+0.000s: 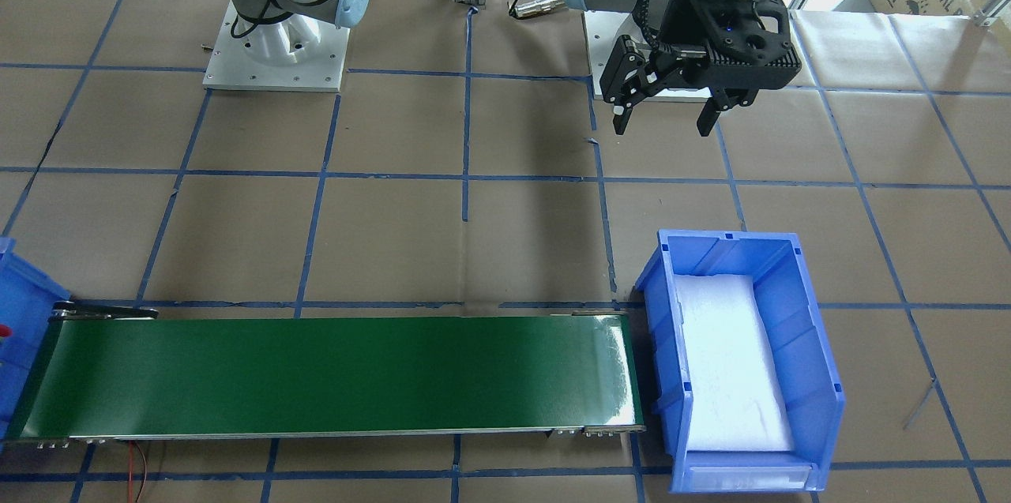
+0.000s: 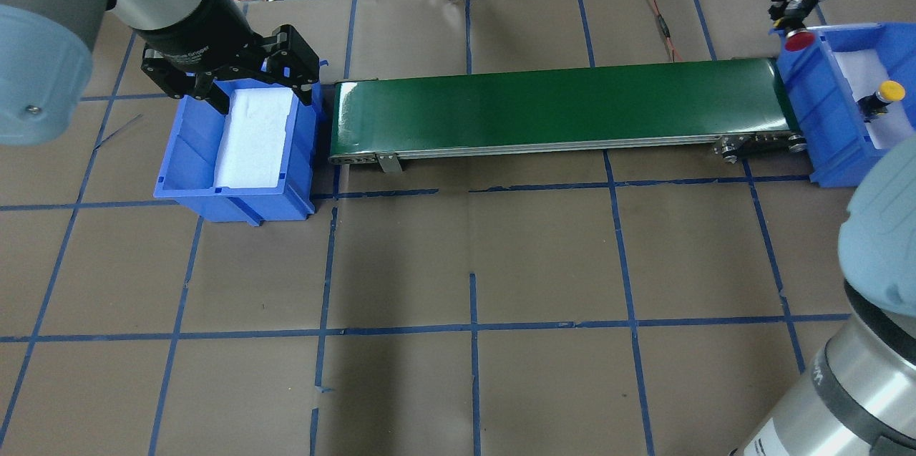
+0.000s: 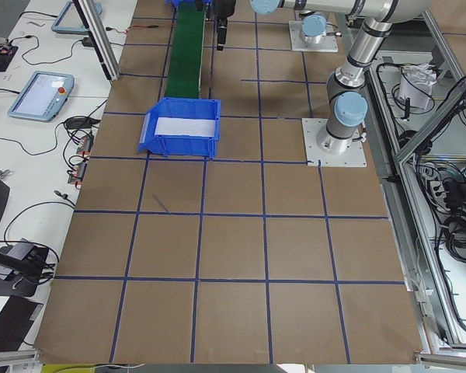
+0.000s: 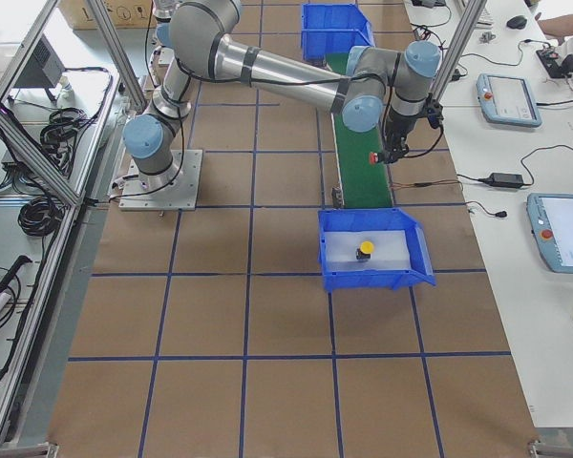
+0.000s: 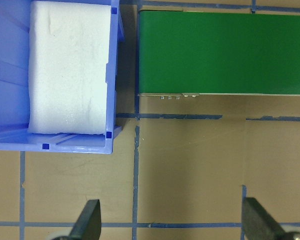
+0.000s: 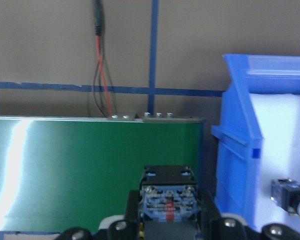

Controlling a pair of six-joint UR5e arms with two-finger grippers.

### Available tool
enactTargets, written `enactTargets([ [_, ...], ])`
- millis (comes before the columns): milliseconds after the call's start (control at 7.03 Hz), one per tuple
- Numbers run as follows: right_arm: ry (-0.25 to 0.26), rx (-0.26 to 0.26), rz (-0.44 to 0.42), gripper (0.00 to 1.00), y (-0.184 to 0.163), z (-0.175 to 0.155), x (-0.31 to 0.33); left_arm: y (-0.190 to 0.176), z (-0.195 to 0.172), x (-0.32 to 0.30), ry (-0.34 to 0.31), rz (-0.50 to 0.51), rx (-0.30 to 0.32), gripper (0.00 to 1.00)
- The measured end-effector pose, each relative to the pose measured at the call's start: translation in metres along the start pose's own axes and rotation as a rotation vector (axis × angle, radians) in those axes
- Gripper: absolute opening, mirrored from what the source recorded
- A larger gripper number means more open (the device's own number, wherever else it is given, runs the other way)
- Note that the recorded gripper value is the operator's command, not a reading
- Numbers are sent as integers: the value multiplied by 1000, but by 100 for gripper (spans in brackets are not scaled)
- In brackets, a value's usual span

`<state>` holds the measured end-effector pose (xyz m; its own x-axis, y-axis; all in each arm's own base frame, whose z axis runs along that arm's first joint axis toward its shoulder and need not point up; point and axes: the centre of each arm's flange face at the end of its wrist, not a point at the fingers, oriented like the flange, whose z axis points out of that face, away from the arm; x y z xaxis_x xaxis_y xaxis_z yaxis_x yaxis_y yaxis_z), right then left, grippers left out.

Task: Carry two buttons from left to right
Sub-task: 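Carry the red button into the far blue bin and release it with the right gripper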

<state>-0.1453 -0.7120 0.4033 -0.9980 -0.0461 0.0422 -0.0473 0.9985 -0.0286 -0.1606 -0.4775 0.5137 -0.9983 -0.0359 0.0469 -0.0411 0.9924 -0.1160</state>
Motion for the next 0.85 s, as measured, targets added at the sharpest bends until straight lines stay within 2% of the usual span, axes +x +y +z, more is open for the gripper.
enactTargets([
  [142,3,0,6,10,5,-1,43,0,1,0,1,0,-1,100],
  [285,2,-3,5,10,4,13,74,0,1,0,2,0,-1,100],
  [854,-6,-29,-11,11,-26,76,116,0,1,0,1,0,0,100],
])
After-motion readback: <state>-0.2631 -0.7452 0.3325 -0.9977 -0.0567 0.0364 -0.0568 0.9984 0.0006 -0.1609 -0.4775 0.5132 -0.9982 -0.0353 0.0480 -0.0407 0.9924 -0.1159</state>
